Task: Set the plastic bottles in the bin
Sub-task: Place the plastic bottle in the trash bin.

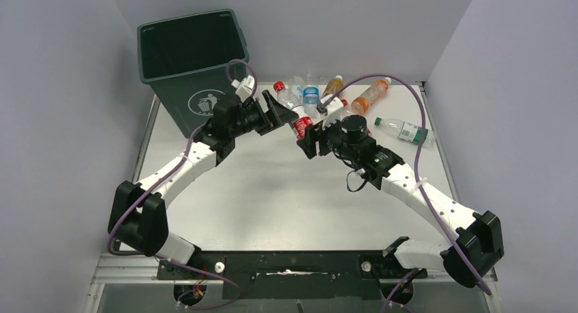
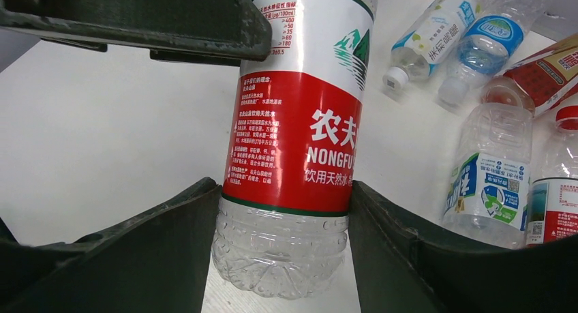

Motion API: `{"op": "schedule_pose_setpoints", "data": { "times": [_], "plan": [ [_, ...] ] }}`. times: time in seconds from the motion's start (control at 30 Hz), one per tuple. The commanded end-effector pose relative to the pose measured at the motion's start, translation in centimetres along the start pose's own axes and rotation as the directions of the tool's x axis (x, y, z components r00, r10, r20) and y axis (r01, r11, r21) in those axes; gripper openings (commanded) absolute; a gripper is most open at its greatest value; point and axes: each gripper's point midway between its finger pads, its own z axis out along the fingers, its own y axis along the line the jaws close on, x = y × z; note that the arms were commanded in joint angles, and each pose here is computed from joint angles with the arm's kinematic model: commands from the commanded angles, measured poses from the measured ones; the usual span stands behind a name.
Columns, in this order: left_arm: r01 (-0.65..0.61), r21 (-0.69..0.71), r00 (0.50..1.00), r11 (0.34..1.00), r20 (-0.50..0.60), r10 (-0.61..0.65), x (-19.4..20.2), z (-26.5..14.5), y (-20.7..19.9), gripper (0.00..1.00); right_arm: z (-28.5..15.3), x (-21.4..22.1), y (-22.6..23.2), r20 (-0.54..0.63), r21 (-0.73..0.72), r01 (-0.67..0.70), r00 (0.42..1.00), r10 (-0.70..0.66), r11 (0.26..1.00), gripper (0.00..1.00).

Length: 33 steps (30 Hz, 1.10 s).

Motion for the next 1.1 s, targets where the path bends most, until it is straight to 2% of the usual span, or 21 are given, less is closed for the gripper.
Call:
{"op": "schedule_pose_setpoints", "data": {
  "times": [0.0, 0.63, 0.93, 1.07],
  "plan": [
    [-0.033, 0.054, 0.998, 0.998, 0.056, 0.03, -1.1, 0.7, -1.7, 0.86, -1.5, -5.1, 0.8, 0.157, -0.033, 0.006, 0.988, -0.001, 0.999, 0.55],
    [-0.044, 0.066, 0.999, 0.997, 0.017, 0.043, 0.3, 2.8, -2.6, 0.85, -1.2, -4.3, 1.9, 0.149, -0.074, 0.009, 0.989, 0.002, 0.997, 0.55],
    [-0.055, 0.07, 0.998, 0.996, -0.011, 0.056, 0.5, 3.1, -2.9, 0.58, -0.8, -3.6, 2.0, 0.133, -0.078, 0.0, 0.991, 0.01, 0.997, 0.55],
    [-0.069, 0.068, 0.997, 0.995, -0.012, 0.07, 0.3, 3.0, -3.1, 0.53, -0.9, -3.6, 2.0, 0.133, -0.074, -0.005, 0.991, 0.015, 0.997, 0.62]
  ]
}}
